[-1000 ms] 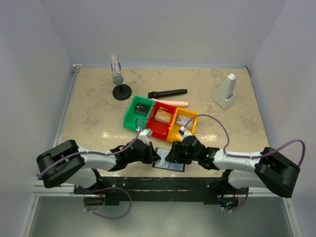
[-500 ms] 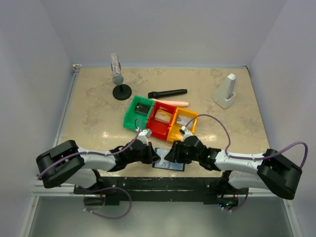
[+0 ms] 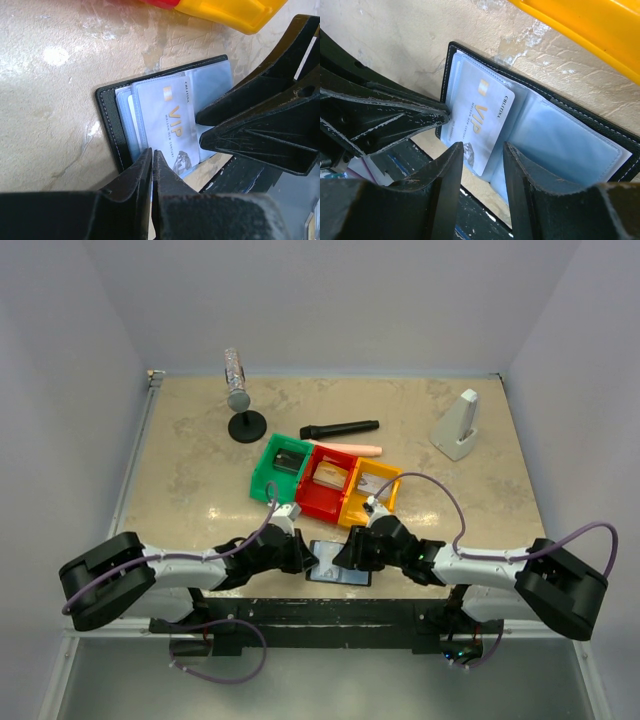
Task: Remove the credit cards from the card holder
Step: Remove the credit card from the card holder.
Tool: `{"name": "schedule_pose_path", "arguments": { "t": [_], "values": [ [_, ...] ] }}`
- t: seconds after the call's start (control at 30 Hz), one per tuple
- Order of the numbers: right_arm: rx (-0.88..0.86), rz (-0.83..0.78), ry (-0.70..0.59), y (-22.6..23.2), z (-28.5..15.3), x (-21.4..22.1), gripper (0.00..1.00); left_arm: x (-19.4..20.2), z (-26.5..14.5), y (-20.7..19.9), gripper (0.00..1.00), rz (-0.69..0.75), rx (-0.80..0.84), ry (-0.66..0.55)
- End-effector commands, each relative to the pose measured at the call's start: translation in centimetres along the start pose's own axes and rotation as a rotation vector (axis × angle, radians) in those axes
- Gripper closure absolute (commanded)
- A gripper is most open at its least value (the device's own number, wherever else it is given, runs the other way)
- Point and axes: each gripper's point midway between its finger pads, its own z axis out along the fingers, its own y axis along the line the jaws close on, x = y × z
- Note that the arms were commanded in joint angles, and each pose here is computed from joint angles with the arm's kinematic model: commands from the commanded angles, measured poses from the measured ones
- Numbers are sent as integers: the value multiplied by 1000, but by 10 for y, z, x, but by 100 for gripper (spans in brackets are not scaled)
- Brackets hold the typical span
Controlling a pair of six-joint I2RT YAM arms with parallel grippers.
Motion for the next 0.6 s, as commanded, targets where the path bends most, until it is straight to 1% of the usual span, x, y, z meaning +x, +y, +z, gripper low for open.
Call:
{"name": "schedule_pose_path", "arguments": {
  "t": [0.0, 0.07, 0.2, 0.3, 0.57],
  "values": [
    [-33, 4, -16, 9, -1, -5, 58, -8, -4, 0, 90, 16, 1, -39],
    [-34, 2, -19, 10, -2, -5, 58, -12, -6, -4, 88, 20, 9, -51],
    [-42, -3, -23, 13, -4, -7, 58, -17, -8, -8, 88, 34, 15, -63],
    [-48, -8, -17, 16, -3, -8, 58, -20, -6, -14, 89, 44, 30, -64],
    [-52, -5, -7, 17, 0, -6, 58, -12, 3, -10, 93, 47, 19, -29]
  ]
}}
